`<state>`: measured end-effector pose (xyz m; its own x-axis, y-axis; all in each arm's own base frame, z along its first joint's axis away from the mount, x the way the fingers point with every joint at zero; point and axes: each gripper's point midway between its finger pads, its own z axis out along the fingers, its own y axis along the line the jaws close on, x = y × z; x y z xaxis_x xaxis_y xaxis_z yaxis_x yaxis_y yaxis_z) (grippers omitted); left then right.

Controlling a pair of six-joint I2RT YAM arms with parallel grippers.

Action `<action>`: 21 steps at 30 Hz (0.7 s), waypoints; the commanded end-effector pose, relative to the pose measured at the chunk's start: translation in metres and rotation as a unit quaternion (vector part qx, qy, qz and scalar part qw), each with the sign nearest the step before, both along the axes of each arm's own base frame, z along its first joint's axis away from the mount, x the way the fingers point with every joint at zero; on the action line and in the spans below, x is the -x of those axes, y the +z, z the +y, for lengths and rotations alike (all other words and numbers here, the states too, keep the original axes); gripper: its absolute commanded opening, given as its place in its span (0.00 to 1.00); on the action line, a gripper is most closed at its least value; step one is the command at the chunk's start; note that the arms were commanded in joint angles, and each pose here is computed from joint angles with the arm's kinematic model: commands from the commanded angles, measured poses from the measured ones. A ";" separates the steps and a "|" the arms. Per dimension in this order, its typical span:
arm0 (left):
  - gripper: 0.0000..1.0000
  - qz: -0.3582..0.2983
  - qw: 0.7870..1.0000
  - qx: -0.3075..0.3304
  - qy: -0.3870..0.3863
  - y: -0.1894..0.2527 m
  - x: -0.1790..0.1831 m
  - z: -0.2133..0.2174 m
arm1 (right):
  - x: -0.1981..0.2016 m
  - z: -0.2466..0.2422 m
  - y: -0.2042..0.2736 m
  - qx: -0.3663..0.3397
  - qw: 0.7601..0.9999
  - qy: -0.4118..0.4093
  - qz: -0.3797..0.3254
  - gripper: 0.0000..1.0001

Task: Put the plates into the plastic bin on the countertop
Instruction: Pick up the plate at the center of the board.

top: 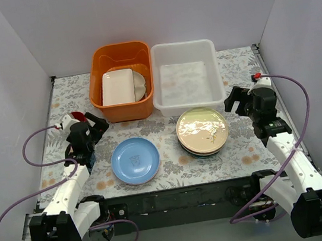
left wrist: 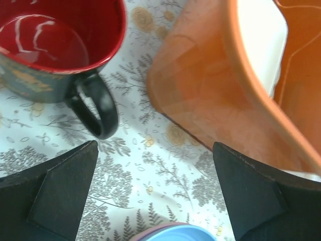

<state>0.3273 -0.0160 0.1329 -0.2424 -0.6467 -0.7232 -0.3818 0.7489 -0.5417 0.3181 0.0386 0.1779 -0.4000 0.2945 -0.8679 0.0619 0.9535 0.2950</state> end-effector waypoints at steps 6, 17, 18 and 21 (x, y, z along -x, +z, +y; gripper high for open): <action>0.98 -0.031 0.999 0.020 -0.023 0.061 -0.016 -0.012 | 0.000 0.020 0.043 -0.011 0.998 0.064 -0.024 0.98; 0.98 -0.080 0.976 0.019 -0.200 0.099 -0.016 -0.065 | 0.003 0.031 0.038 -0.025 0.996 0.091 0.000 0.98; 0.98 -0.082 0.974 0.021 -0.210 0.101 -0.016 -0.068 | 0.004 0.032 0.037 -0.026 0.995 0.096 0.001 0.98; 0.98 -0.078 0.965 0.034 -0.247 0.100 -0.015 -0.081 | 0.006 0.038 0.027 -0.032 0.993 0.111 0.011 0.97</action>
